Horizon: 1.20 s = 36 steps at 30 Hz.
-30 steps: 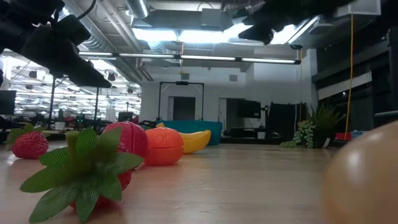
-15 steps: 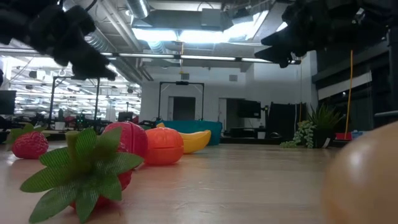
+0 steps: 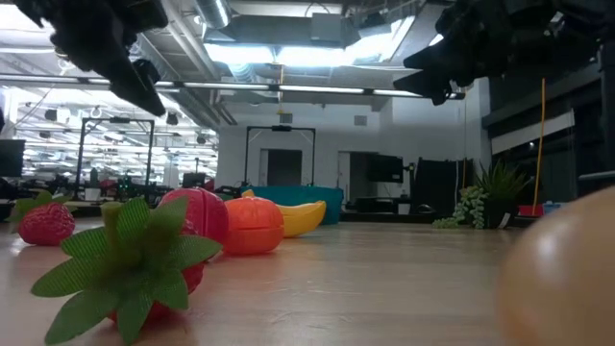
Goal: Pick and placing Produce into tupperware
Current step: Put the red strawberry into the blue bin
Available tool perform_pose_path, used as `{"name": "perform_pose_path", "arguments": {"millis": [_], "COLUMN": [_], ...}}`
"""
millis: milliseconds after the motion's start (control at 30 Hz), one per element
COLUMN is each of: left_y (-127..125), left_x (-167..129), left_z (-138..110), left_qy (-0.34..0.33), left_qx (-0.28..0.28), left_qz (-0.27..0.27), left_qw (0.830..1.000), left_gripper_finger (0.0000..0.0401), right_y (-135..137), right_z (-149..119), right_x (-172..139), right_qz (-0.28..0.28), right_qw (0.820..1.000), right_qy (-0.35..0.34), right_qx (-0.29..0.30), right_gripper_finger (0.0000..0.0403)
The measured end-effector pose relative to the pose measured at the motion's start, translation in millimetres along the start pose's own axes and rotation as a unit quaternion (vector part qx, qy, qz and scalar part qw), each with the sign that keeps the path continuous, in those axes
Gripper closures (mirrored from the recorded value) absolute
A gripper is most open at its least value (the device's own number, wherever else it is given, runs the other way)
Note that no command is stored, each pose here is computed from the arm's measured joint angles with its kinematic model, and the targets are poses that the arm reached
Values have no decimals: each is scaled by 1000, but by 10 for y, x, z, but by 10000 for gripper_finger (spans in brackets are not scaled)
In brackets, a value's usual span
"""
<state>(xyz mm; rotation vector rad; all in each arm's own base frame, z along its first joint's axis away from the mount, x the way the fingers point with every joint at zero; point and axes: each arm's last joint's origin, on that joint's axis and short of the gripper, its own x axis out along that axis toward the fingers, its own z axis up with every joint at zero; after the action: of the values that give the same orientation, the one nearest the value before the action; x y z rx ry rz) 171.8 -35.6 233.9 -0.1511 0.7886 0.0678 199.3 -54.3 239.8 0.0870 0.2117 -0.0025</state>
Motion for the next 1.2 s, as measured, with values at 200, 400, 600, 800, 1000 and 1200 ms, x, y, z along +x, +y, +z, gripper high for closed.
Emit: {"name": "perform_pose_path", "arguments": {"millis": [200, 400, 600, 800, 1000, 1200], "left_y": [-256, -524, -734, -903, -955, -989], "left_x": [103, 323, 476, 603, 742, 838], "left_z": [135, 189, 219, 183, 100, 78], "left_qy": [87, 147, 207, 256, 291, 294], "left_qx": [34, 76, 112, 134, 122, 119], "left_qz": [1, 3, 15, 7, 2, -7], "left_qw": [996, 986, 972, 957, 949, 948], "left_gripper_finger": [140, 140, 140, 140, 140, 140], "right_y": [0, 0, -2, -7, -15, -32], "right_z": [1, 0, -25, -67, -104, -157], "right_x": [0, 0, 6, 29, 57, 107], "right_qz": [0, 0, 0, 4, 7, 6], "right_qw": [1000, 1000, 999, 999, 998, 997], "right_qy": [0, 0, 12, 29, 43, 60], "right_qx": [1, 1, 35, 41, 41, 46], "right_gripper_finger": [114, 114, 114, 114, 114, 114]}}
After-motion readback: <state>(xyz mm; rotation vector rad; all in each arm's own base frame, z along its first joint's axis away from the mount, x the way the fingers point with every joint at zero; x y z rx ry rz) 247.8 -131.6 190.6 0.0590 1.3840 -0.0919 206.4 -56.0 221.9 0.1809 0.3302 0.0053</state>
